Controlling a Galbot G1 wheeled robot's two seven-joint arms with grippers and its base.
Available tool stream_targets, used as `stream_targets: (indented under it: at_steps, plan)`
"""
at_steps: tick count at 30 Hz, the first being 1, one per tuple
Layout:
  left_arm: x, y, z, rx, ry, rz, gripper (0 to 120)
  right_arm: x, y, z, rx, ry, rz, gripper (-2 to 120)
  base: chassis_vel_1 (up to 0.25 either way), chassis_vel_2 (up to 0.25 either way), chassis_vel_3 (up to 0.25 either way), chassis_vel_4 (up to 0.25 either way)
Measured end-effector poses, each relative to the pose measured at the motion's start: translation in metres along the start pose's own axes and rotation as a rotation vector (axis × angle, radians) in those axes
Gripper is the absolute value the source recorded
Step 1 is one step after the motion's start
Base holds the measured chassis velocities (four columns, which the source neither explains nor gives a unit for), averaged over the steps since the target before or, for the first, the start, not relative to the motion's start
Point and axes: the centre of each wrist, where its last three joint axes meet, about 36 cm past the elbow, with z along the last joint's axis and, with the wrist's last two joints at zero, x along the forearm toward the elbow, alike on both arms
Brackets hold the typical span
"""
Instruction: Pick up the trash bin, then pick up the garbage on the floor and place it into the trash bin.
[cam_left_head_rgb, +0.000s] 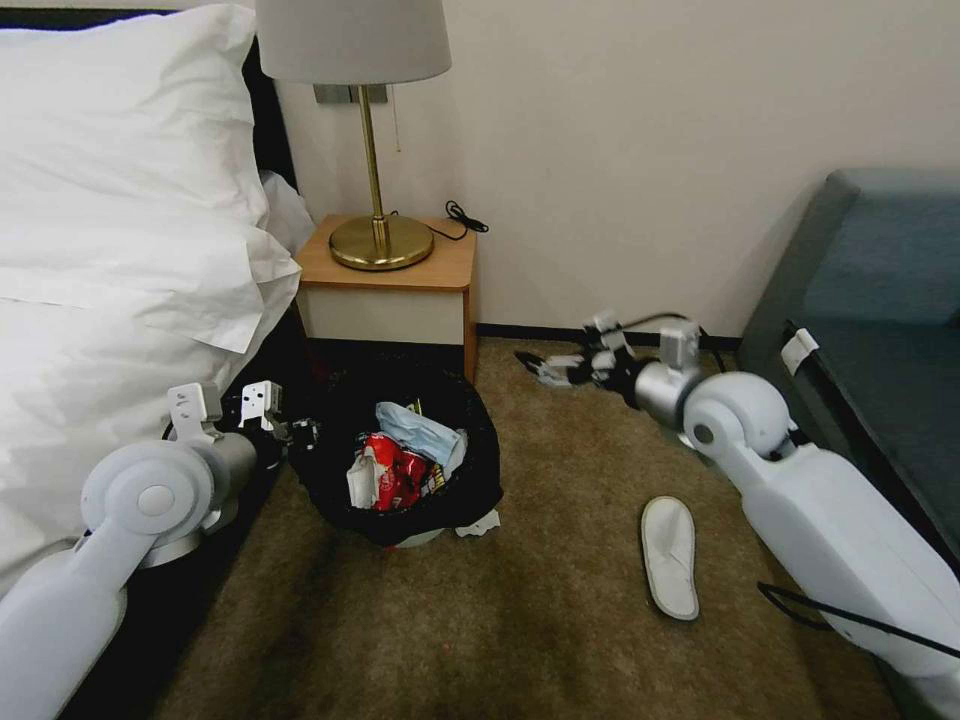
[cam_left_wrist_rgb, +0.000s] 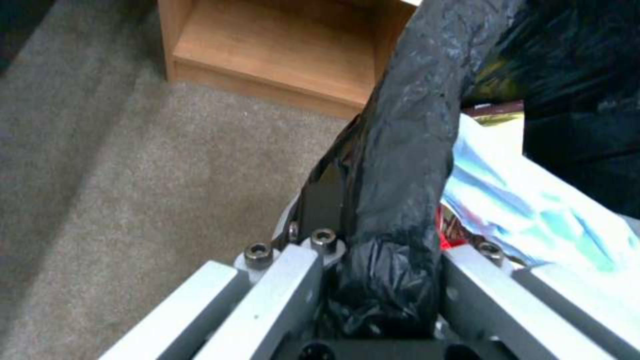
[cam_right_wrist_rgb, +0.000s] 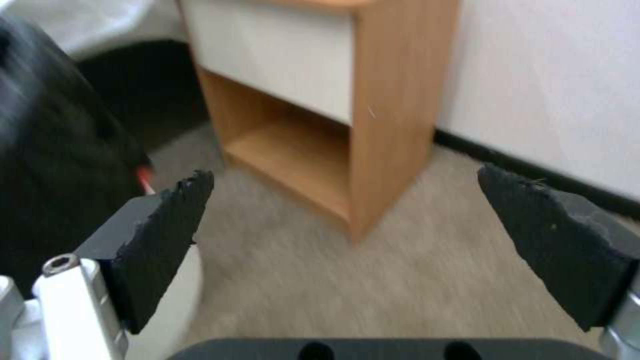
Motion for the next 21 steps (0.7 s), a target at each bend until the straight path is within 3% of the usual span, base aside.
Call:
stream_targets:
  at_steps: [9, 21]
  plan:
    - [0.006, 0.003, -0.001, 0.003, -0.012, -0.013, 3, 0.029, -0.028, 0.070, -0.042, 0.140, 0.109, 100, 0.000, 0.000, 0.000, 0.000]
    - [0.010, 0.005, -0.006, 0.016, -0.024, -0.009, 3, 0.070, -0.047, 0.121, -0.118, 0.229, 0.238, 100, 0.000, 0.000, 0.000, 0.000]
